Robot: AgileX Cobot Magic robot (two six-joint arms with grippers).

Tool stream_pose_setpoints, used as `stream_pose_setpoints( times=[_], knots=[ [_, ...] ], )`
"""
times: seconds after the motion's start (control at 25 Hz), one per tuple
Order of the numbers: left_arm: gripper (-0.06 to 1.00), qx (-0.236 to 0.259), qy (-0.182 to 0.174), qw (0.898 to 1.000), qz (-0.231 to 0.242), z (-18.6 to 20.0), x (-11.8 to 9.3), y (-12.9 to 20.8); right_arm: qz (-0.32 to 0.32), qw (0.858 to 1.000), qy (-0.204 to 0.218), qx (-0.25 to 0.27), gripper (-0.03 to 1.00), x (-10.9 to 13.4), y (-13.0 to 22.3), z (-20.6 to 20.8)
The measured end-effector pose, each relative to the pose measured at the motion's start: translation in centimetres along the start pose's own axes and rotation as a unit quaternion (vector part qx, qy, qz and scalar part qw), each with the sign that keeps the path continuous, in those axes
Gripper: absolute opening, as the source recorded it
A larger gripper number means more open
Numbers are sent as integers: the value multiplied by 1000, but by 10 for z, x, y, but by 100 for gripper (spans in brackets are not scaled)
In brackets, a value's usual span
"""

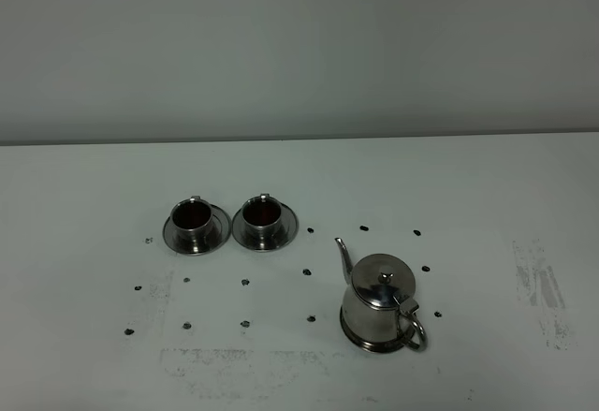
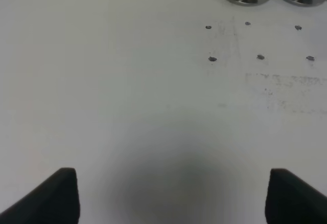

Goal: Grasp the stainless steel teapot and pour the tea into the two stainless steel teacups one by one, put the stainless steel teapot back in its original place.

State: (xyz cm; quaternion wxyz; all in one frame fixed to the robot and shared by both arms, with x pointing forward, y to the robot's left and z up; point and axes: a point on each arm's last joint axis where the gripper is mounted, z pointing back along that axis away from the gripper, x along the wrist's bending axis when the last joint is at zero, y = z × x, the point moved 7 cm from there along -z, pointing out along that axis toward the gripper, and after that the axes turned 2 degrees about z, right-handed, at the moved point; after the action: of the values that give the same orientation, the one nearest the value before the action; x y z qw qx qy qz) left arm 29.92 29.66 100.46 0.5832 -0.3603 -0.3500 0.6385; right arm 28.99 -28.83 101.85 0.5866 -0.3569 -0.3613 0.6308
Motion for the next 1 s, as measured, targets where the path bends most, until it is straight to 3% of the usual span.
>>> stream_pose_setpoints(
  times=[0.32, 1.0],
  knots=[
    [72, 2, 49, 998, -28, 1, -7, 1, -1, 1000, 0, 0, 17, 0, 0, 0],
    [72, 4, 50, 998, -28, 1, -7, 1, -1, 1000, 0, 0, 17, 0, 0, 0]
  ],
)
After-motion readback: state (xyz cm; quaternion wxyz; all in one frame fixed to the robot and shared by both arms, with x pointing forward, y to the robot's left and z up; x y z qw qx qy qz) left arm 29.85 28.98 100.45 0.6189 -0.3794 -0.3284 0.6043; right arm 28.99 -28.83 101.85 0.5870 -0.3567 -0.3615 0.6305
